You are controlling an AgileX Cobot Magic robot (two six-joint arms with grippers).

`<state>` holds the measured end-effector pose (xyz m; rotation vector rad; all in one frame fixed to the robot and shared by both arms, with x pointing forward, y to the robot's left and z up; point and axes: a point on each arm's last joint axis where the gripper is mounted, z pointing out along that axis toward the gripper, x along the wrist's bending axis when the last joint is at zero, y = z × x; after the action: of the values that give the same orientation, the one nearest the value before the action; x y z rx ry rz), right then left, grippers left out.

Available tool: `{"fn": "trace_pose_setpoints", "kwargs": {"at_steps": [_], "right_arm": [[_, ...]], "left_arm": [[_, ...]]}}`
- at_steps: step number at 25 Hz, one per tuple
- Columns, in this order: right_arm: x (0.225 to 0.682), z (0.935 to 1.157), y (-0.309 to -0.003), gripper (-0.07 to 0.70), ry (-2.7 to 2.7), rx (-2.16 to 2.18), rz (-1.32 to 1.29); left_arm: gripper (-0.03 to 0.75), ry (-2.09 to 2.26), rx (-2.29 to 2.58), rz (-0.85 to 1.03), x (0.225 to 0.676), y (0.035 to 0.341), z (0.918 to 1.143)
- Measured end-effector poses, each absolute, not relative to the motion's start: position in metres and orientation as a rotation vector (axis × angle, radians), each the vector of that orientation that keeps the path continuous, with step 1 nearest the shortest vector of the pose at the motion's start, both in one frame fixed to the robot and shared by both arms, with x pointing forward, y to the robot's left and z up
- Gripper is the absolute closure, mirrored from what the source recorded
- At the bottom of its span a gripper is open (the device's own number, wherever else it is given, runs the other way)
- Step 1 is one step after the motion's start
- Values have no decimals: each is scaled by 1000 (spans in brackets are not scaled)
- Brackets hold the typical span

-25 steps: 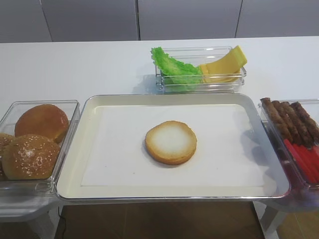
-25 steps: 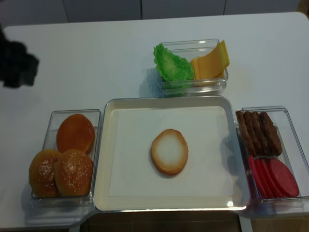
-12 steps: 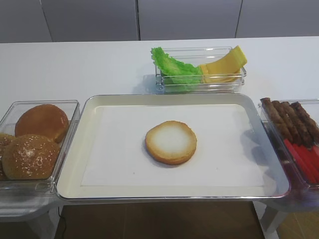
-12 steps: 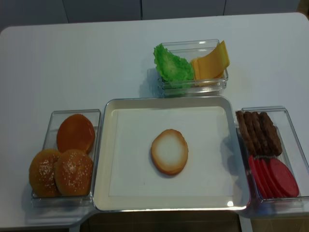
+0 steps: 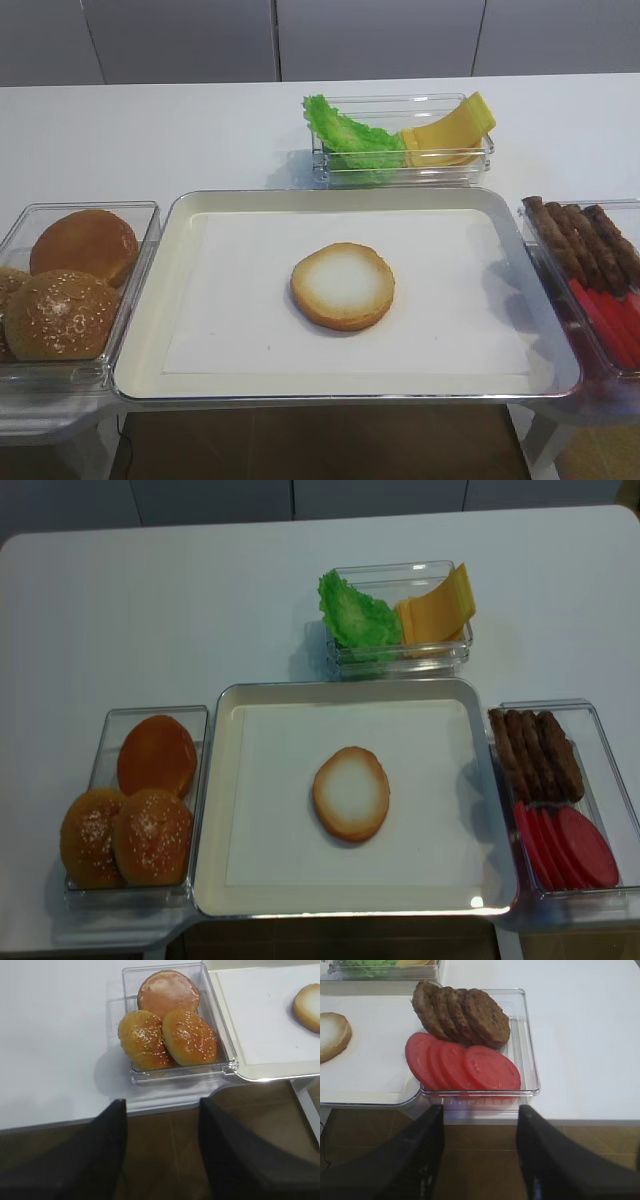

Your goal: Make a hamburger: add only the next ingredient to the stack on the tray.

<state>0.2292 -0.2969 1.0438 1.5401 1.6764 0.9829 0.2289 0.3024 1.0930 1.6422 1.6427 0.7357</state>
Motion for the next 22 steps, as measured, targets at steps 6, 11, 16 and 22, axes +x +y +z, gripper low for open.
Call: {"fn": "trace_pose_setpoints", "kwargs": {"at_steps": [6, 11, 16, 22], "right_arm": [[229, 1044, -297, 259, 1676, 1540, 983], [229, 1044, -297, 259, 1676, 1540, 983], [229, 1044, -297, 258, 1676, 1540, 983], [229, 1044, -297, 259, 1676, 1540, 983]], "left_arm": [[369, 1590, 1593, 771, 211, 303, 1076], [369, 1582, 1589, 762, 208, 303, 1064], [369, 1542, 1647, 735, 213, 299, 1056], [369, 1537, 1666, 727, 223, 297, 1042]]}}
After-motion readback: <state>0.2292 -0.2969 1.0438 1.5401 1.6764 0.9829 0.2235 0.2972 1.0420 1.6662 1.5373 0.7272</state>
